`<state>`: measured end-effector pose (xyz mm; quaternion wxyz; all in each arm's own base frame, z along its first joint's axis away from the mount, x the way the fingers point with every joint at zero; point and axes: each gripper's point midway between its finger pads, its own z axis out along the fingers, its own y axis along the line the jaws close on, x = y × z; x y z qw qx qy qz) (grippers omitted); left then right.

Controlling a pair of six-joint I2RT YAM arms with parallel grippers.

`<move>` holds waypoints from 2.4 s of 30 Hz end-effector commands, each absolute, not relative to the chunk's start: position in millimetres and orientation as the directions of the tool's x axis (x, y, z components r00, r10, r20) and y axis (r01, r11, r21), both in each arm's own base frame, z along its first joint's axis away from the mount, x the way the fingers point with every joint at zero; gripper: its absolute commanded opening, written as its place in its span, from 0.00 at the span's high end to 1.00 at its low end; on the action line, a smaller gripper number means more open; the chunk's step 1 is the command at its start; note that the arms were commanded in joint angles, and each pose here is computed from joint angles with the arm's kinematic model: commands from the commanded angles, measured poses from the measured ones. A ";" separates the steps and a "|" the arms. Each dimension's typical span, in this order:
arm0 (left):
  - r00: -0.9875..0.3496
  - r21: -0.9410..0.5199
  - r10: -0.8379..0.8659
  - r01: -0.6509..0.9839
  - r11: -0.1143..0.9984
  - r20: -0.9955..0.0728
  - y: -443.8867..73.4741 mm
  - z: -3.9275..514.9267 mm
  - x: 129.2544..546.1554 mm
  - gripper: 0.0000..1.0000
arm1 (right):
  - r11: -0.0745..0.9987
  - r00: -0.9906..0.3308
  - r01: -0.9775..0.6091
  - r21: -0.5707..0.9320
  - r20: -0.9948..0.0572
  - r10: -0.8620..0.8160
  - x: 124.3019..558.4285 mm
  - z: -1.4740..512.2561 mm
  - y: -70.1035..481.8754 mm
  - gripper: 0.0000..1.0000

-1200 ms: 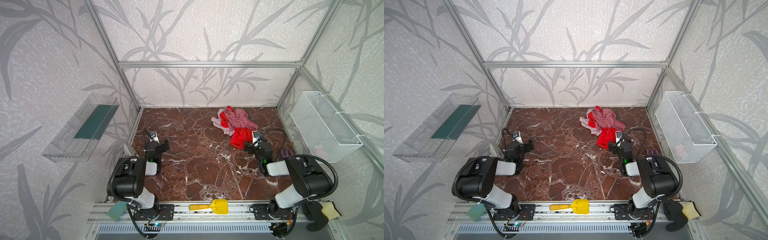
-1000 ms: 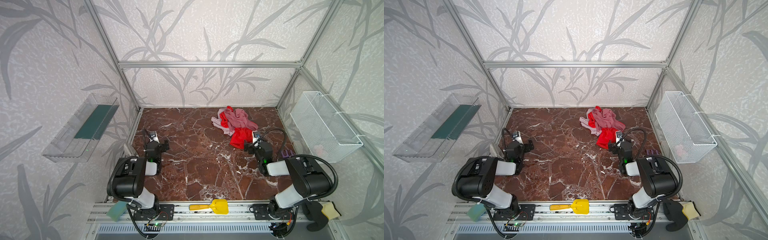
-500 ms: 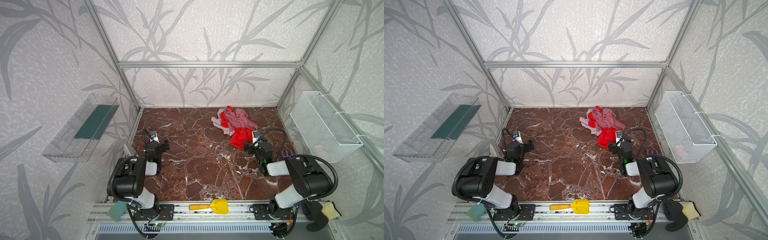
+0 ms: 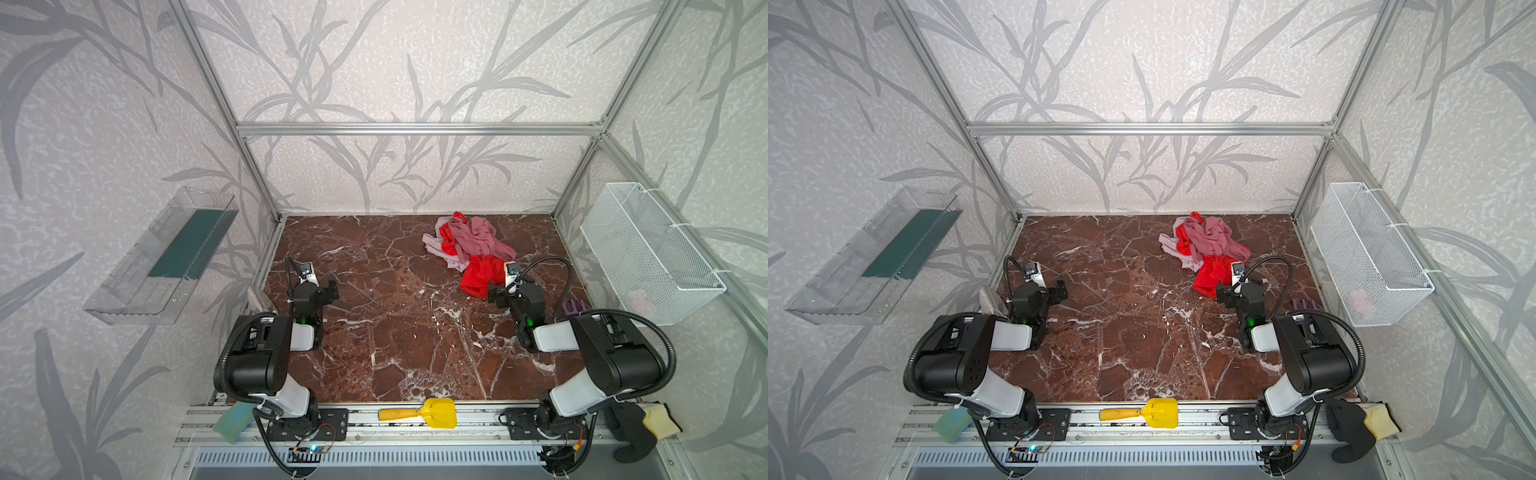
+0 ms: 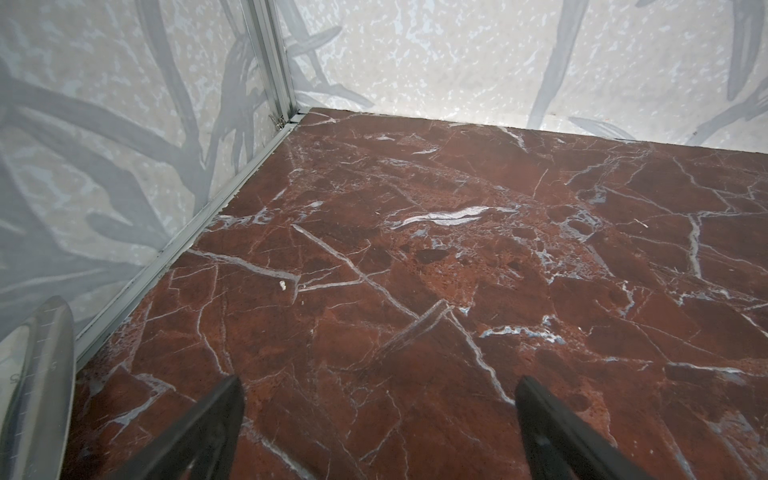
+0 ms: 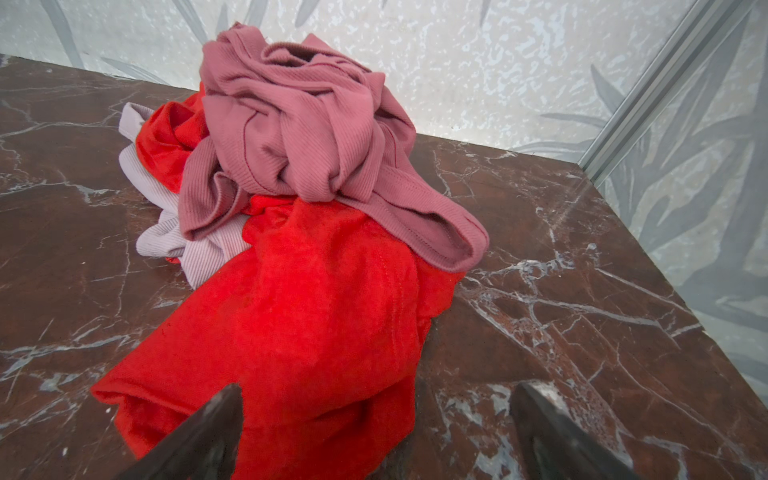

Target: Pick out a specific cloth from the pile

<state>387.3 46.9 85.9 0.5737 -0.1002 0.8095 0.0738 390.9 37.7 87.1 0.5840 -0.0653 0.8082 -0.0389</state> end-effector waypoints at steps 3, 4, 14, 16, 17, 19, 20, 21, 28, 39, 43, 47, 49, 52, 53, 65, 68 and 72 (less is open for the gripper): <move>-0.292 0.008 -0.066 -0.244 0.970 -0.954 47.7 96.4 392.2 0.01 | 0.989 -0.282 -0.051 -0.142 -0.947 -0.151 395.2 94.4 37.8 0.01; -0.292 0.008 -0.066 -0.244 0.970 -0.954 47.7 96.6 392.2 0.01 | 0.989 -0.282 -0.051 -0.142 -0.948 -0.151 395.4 94.6 37.9 0.01; -0.295 0.009 -0.065 -0.242 0.970 -0.953 47.3 96.4 392.7 0.01 | 0.990 -0.298 -0.066 -0.121 -0.945 -0.135 397.2 92.7 37.3 0.01; -0.295 0.009 -0.064 -0.241 0.970 -0.953 47.2 96.5 392.7 0.01 | 0.992 -0.303 -0.092 -0.082 -0.947 -0.107 398.6 92.7 35.9 0.01; -0.296 0.009 -0.065 -0.242 0.970 -0.953 47.5 96.0 392.7 0.01 | 0.992 -0.303 -0.093 -0.083 -0.947 -0.108 398.6 92.4 36.1 0.01; -0.296 0.010 -0.064 -0.241 0.970 -0.953 47.2 96.1 392.7 0.02 | 0.992 -0.303 -0.091 -0.084 -0.947 -0.108 398.4 92.6 35.5 0.01; -0.290 0.007 -0.066 -0.242 0.970 -0.955 47.2 97.1 392.5 0.02 | 0.993 -0.296 -0.087 -0.084 -0.949 -0.107 398.6 94.7 35.0 0.01; -0.280 0.005 -0.067 -0.249 0.968 -0.958 48.4 100.0 391.3 0.04 | 0.994 -0.287 -0.072 -0.087 -0.952 -0.104 397.1 99.6 33.5 0.01; -0.251 -0.035 -0.124 -0.331 0.943 -0.960 57.0 164.8 377.5 0.20 | 0.997 -0.357 -0.057 -0.049 -0.932 -0.066 378.4 180.0 43.7 0.16; -0.444 -0.220 -0.323 -0.268 0.938 -0.836 6.5 199.7 403.4 0.28 | 0.941 -0.488 -0.333 -0.063 -0.842 -0.229 401.3 216.7 181.6 0.34; -0.489 -0.254 -0.346 -0.246 0.935 -0.801 -7.9 199.4 404.0 0.29 | 0.912 -0.519 -0.407 -0.050 -0.809 -0.276 428.5 205.5 228.5 0.37; -0.522 -0.279 -0.338 -0.190 0.941 -0.783 -24.9 200.3 407.5 0.30 | 0.897 -0.563 -0.441 -0.024 -0.771 -0.297 454.9 181.1 260.5 0.40; -0.533 -0.292 -0.346 -0.186 0.938 -0.772 -29.6 199.8 408.8 0.31 | 0.898 -0.584 -0.440 -0.008 -0.757 -0.293 468.6 169.7 270.8 0.44; -0.531 -0.327 -0.368 -0.174 0.929 -0.763 -35.6 200.1 411.1 0.32 | 0.898 -0.609 -0.441 0.003 -0.736 -0.296 484.6 153.3 282.8 0.45; -0.528 -0.336 -0.372 -0.168 0.927 -0.763 -37.6 200.6 412.1 0.32 | 0.897 -0.614 -0.441 0.007 -0.732 -0.297 490.1 149.3 287.0 0.45; -0.534 -0.348 -0.393 -0.188 0.918 -0.749 -36.6 189.7 408.0 0.33 | 0.920 -0.666 -0.379 -0.098 -0.661 -0.345 540.2 95.7 293.5 0.47; -0.532 -0.333 -0.385 -0.195 0.923 -0.754 -34.0 187.6 408.5 0.33 | 0.925 -0.666 -0.353 -0.142 -0.656 -0.355 548.9 92.4 288.0 0.46; -0.540 -0.321 -0.379 -0.202 0.925 -0.751 -32.8 181.8 409.7 0.33 | 0.922 -0.662 -0.350 -0.167 -0.652 -0.369 557.0 87.9 286.4 0.43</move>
